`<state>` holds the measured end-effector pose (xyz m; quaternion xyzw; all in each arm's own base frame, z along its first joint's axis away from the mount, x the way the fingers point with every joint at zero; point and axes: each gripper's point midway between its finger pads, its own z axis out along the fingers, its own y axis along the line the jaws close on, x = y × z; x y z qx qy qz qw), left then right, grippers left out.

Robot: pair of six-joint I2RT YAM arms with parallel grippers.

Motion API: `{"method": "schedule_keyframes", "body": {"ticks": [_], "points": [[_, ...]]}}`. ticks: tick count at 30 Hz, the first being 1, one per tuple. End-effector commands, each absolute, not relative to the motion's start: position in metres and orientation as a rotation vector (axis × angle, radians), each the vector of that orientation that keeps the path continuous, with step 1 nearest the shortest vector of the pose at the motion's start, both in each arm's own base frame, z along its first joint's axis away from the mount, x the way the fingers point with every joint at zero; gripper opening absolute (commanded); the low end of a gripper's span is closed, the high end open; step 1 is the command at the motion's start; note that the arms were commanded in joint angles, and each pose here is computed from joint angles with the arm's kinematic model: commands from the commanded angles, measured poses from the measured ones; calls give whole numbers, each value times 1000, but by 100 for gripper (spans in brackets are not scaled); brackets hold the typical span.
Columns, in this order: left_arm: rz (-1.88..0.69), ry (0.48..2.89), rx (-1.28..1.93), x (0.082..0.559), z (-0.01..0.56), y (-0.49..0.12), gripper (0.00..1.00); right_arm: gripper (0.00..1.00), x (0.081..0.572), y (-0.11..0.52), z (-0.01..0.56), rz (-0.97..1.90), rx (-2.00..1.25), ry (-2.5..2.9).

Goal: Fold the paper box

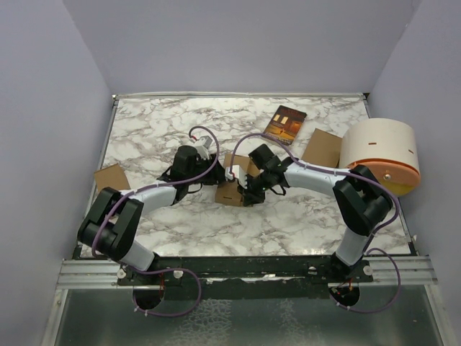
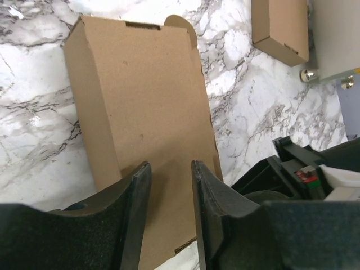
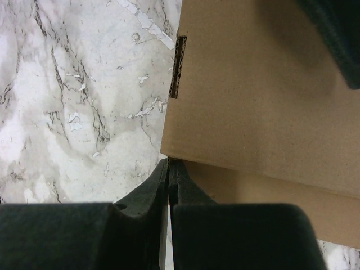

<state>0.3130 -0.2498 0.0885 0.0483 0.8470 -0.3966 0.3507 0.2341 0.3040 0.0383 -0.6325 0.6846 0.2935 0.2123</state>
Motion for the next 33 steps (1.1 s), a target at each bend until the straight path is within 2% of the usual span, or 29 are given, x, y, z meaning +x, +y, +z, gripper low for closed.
{"method": "schedule_keyframes", "body": {"ticks": [1,4,9,13,15,23,33], "points": [[-948,2164,129,321,113,-242,40,2,238,309,34,794,-1767,1905],[-878,2179,130,319,112,-231,43,2,237,308,33,794,-1770,1907],[-806,2209,112,312,98,-214,57,3,238,308,32,793,-1771,1908],[-794,2254,107,309,83,-210,57,3,238,308,33,793,-1771,1908],[-812,2272,111,307,76,-213,56,3,238,309,33,793,-1772,1907],[-947,2301,110,295,62,-228,35,3,241,312,40,797,-1763,1889],[-949,2339,90,287,49,-229,33,4,237,317,57,830,-1766,1813]]}}
